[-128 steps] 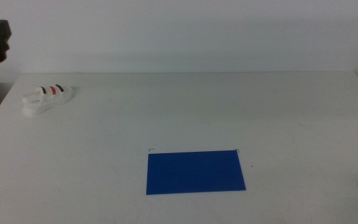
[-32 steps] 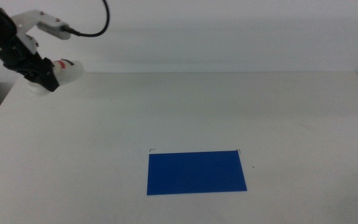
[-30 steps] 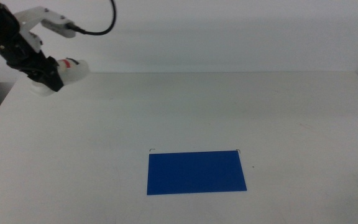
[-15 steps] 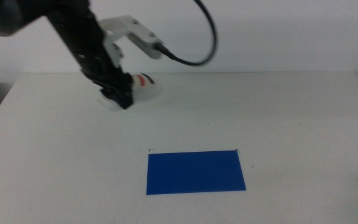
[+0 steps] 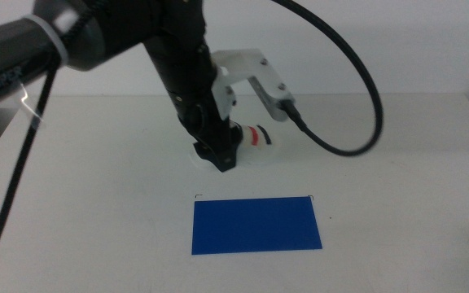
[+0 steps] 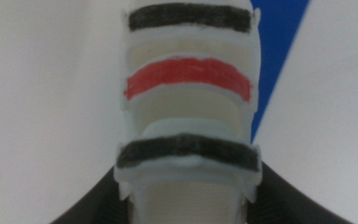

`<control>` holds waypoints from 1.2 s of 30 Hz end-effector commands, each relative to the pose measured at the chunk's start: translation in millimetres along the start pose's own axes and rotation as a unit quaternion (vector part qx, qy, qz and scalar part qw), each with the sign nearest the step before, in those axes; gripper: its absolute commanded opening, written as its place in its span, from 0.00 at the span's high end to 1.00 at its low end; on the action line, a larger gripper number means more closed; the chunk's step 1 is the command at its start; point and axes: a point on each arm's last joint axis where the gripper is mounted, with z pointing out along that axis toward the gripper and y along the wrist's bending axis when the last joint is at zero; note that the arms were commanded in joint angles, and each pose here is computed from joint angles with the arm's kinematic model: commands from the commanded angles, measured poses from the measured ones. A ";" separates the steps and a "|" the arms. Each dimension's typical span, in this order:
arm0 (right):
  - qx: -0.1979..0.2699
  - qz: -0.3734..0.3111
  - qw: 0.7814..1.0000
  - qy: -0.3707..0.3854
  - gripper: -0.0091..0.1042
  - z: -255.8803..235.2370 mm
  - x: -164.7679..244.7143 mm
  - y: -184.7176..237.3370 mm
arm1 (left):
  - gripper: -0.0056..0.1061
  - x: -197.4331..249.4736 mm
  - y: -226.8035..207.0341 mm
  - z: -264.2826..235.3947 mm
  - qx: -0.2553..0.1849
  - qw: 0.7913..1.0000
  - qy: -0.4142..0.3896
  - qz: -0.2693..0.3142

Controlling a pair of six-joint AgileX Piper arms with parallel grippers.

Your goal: Use one arm to grab the shoe from the table and place it on the mat.

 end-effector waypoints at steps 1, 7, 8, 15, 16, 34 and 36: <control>0.005 -0.008 0.999 -0.049 0.35 -1.8 -6.4 -0.7 | 0.96 -9.2 -9.3 -23.9 -0.019 0.999 -0.038 0.016; 0.005 -0.008 0.999 -0.049 0.35 -1.8 -6.4 -0.7 | 0.96 -21.0 -21.4 -4.4 0.006 0.999 -0.029 0.032; 0.005 -0.008 0.999 -0.049 0.35 -1.8 -6.4 -0.7 | 0.96 -23.0 -23.4 0.1 0.010 0.999 -0.026 0.035; 0.005 -0.008 0.999 -0.049 0.35 -1.8 -6.4 -0.7 | 0.96 -27.8 -25.9 23.0 0.041 0.999 -0.017 0.031; 0.005 -0.008 0.999 -0.049 0.35 -1.8 -6.4 -0.7 | 0.96 -28.0 -26.2 23.6 0.043 0.998 -0.018 0.030; 0.005 -0.008 0.999 -0.049 0.35 -1.8 -6.4 -0.7 | 0.96 -29.9 -24.3 27.0 0.043 0.991 -0.019 -0.124; 0.005 -0.008 0.999 -0.049 0.35 -1.8 -6.4 -0.7 | 0.96 -30.5 -23.5 27.0 0.040 0.983 -0.021 -0.179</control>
